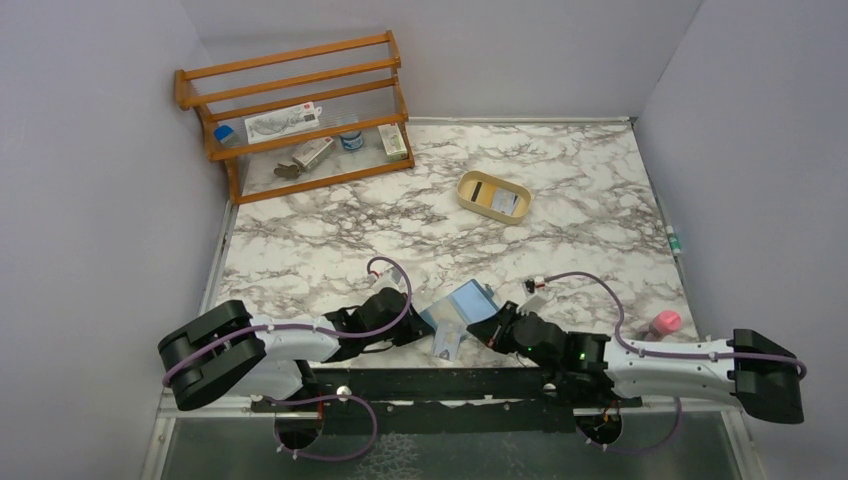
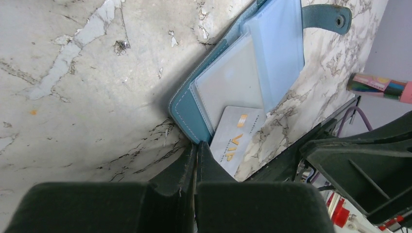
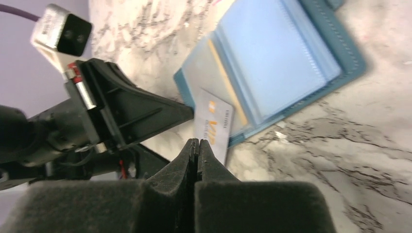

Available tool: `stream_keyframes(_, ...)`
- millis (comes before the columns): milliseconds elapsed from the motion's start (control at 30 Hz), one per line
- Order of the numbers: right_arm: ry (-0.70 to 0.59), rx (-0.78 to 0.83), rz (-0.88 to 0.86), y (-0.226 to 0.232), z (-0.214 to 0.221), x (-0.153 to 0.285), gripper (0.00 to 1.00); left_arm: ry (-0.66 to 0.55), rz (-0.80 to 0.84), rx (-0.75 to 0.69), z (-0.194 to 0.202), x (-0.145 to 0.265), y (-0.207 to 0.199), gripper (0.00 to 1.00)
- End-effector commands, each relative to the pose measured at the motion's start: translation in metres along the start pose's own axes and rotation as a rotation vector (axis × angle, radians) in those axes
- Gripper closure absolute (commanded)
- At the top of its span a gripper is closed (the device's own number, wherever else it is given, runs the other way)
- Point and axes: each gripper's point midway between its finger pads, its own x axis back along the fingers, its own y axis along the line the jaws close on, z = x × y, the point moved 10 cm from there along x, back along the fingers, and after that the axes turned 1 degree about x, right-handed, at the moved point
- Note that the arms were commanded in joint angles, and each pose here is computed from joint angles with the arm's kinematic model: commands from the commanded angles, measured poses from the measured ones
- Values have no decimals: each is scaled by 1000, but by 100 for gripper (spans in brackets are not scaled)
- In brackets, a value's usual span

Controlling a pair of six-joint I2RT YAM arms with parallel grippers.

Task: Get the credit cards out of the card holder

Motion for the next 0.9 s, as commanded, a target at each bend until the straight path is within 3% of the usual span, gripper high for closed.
stream_keyframes(0,-3,92,122,-9,-1,-3,89,4,-68,1,5,0,14,100)
stream_keyframes(33,28,113,136,-10,3,-5,73,5,-70,0,5,0,14,100)
stream_keyframes(100,100,135,155,-11,11,-9,56,7,-72,0,5,-1,14,100)
stream_keyframes(267,179,110,121,-13,23,-16,48,2,-68,2,4,0,13,100)
stream_keyframes(867,249,40,3,-12,42,-32,47,0,-101,34,15,-6,11,100)
